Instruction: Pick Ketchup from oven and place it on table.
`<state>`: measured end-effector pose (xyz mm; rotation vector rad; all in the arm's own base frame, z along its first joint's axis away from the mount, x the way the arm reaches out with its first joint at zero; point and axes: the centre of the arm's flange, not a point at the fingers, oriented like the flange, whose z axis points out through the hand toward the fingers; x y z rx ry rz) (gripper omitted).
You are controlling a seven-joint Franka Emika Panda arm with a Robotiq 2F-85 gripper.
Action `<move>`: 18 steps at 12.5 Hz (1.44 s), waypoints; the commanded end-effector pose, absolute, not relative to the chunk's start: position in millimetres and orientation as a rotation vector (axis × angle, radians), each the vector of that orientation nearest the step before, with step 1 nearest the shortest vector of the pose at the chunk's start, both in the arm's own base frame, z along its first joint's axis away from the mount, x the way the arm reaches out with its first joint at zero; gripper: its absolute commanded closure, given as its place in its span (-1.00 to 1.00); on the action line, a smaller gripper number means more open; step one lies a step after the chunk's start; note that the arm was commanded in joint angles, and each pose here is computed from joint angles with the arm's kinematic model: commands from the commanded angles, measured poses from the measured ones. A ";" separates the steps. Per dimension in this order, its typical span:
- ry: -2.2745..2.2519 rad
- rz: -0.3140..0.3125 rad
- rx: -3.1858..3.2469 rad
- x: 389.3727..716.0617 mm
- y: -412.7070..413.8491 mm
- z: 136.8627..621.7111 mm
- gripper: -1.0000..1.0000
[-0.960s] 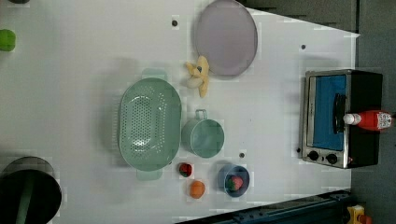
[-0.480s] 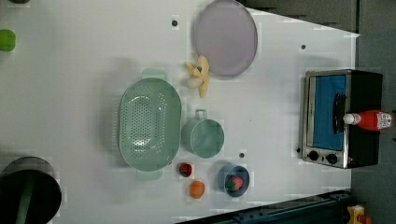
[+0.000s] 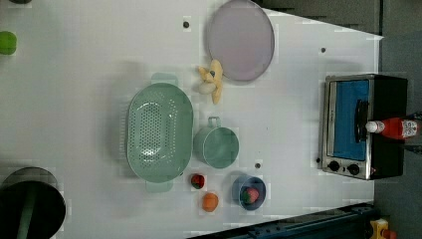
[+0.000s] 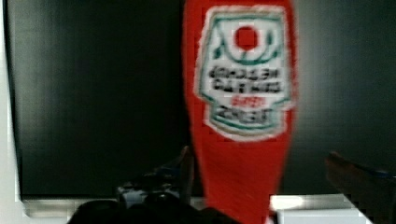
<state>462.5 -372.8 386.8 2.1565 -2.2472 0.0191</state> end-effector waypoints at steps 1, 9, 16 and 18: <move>-2.291 0.171 2.113 460.8 -403.1 393.0 -1.00; -2.271 0.122 2.075 462.1 -408.7 355.4 -0.92; -2.259 0.205 2.104 477.3 -407.0 379.6 -0.29; -2.122 0.315 2.237 498.0 -397.9 438.3 -0.29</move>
